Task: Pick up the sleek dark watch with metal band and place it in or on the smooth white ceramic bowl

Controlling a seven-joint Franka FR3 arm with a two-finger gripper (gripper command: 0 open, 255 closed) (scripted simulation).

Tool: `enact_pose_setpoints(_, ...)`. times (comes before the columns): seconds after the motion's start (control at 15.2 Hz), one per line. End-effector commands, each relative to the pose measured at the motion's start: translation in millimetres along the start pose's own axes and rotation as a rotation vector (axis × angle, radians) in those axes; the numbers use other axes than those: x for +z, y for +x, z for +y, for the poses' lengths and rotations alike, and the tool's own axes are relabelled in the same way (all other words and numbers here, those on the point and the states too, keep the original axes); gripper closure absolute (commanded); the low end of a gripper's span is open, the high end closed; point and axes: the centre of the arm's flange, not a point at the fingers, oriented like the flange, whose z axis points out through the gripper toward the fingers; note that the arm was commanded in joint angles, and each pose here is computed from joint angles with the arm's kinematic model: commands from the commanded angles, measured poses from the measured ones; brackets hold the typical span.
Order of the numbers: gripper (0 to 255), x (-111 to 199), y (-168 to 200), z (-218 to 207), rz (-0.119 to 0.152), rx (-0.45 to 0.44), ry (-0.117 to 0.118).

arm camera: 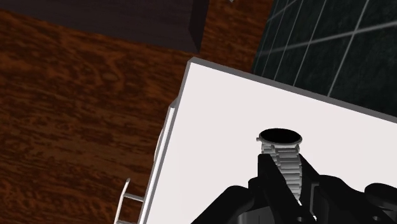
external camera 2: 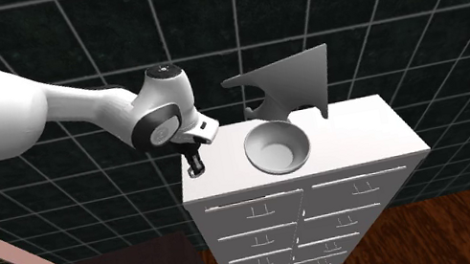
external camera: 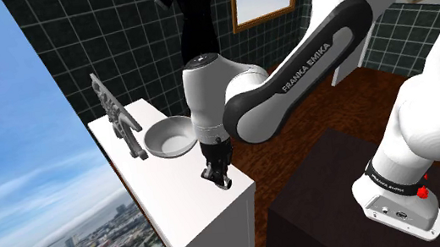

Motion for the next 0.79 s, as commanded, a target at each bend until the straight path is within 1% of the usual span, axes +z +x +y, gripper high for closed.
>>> enact_pose_setpoints(0.0, 255, -7.4, -0.1, 0.0, -0.001, 0.0, 0.0)
enact_pose_setpoints(0.73, 255, -65.4, -1.9, -1.9, -0.001, 0.0, 0.0)
